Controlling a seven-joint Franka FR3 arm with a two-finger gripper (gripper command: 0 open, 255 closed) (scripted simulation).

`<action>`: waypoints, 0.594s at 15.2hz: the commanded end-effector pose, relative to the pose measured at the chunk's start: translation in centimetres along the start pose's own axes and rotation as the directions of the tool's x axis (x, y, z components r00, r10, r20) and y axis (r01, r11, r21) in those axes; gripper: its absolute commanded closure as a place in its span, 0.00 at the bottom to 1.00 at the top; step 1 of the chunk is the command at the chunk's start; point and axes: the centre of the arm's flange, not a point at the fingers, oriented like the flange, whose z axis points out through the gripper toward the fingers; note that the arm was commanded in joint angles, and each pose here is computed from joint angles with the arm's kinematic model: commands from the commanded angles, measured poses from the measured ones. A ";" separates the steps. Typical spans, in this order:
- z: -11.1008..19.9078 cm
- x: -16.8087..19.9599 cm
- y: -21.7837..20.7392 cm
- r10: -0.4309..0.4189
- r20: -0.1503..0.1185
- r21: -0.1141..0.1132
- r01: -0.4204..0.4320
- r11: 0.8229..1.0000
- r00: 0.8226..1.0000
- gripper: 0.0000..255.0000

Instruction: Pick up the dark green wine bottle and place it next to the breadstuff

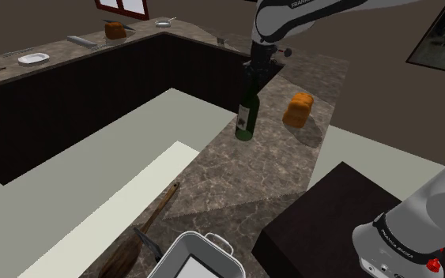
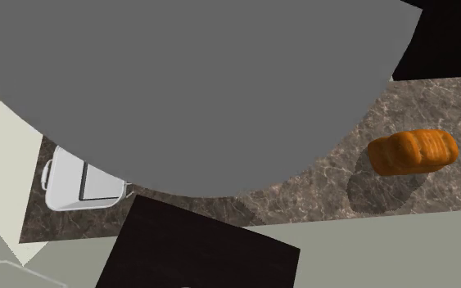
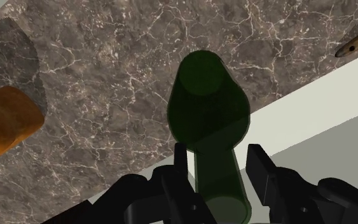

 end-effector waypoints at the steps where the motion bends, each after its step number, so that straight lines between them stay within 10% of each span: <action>1: -1.0 0.1 0.0 0.000 0.000 0.000 0.000 1.000 1.000 1.00; 9: -5.2 0.5 0.2 0.000 0.000 0.000 0.000 1.000 1.000 1.00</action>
